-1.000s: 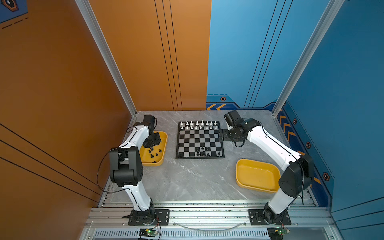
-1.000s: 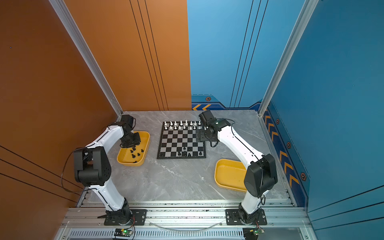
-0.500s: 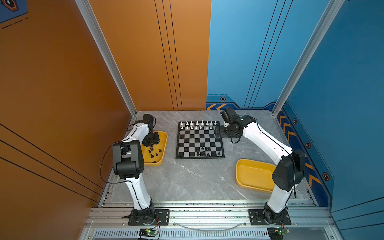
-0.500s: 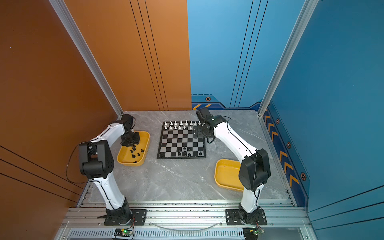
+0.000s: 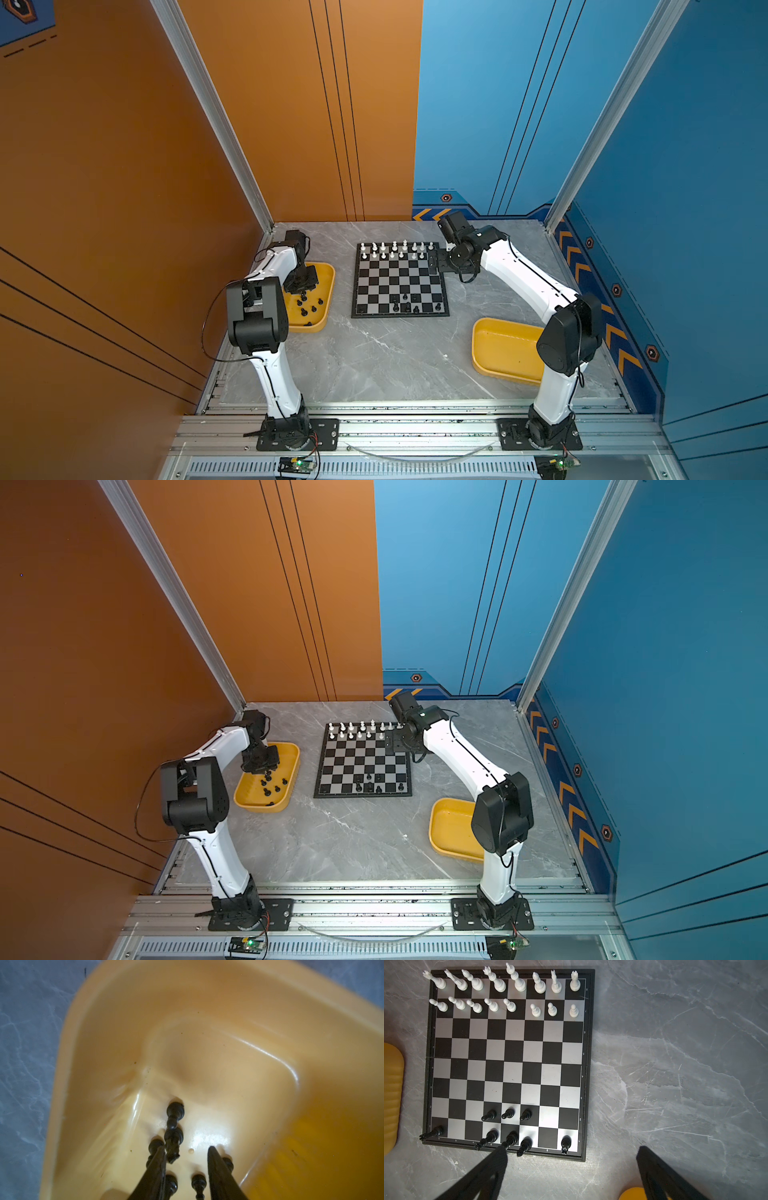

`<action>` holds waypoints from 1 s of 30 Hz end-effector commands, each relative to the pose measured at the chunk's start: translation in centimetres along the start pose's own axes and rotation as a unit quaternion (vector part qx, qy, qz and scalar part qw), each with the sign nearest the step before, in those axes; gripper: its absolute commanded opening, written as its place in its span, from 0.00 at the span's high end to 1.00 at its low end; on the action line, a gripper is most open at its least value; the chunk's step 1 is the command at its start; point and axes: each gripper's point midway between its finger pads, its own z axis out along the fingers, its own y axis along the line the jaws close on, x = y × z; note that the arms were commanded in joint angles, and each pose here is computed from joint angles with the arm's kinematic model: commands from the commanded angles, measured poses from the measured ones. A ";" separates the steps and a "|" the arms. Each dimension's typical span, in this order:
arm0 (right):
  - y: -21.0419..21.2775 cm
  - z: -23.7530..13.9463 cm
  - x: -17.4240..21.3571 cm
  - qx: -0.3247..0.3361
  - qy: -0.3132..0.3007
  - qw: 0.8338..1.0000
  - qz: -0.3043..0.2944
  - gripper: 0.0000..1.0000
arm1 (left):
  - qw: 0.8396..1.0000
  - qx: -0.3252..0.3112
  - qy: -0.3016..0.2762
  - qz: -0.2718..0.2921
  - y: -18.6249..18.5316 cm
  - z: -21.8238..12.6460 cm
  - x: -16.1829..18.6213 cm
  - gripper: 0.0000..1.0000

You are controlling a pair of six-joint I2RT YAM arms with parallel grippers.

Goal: Set up the chess pieces on the board

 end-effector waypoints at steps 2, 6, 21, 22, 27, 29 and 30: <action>-0.4 -0.2 -0.4 0.010 0.006 1.000 0.002 0.00 | 1.000 -0.008 0.004 0.000 0.7 0.3 -0.2 0.66; -0.3 -0.2 -0.6 0.009 0.006 1.000 -0.001 0.00 | 1.000 -0.009 0.008 -0.001 0.9 0.4 0.1 0.69; -0.6 -0.6 -0.3 0.013 0.008 1.000 -0.003 0.00 | 1.000 -0.013 0.028 -0.003 1.6 1.7 1.2 0.76; -0.5 -0.6 -0.3 0.013 0.008 1.000 -0.003 0.00 | 0.999 -0.013 0.029 -0.003 1.6 1.8 1.4 0.76; -0.6 -0.7 -0.1 0.017 0.008 1.000 -0.004 0.00 | 0.999 -0.013 0.032 -0.004 1.7 2.2 1.5 0.76; -0.6 -0.7 0.1 0.017 0.009 1.000 -0.004 0.00 | 0.999 -0.013 0.035 -0.003 1.7 2.4 1.6 0.76; -0.6 -0.7 0.0 0.018 0.008 1.000 -0.003 0.00 | 0.999 -0.013 0.034 -0.003 1.8 2.4 1.6 0.77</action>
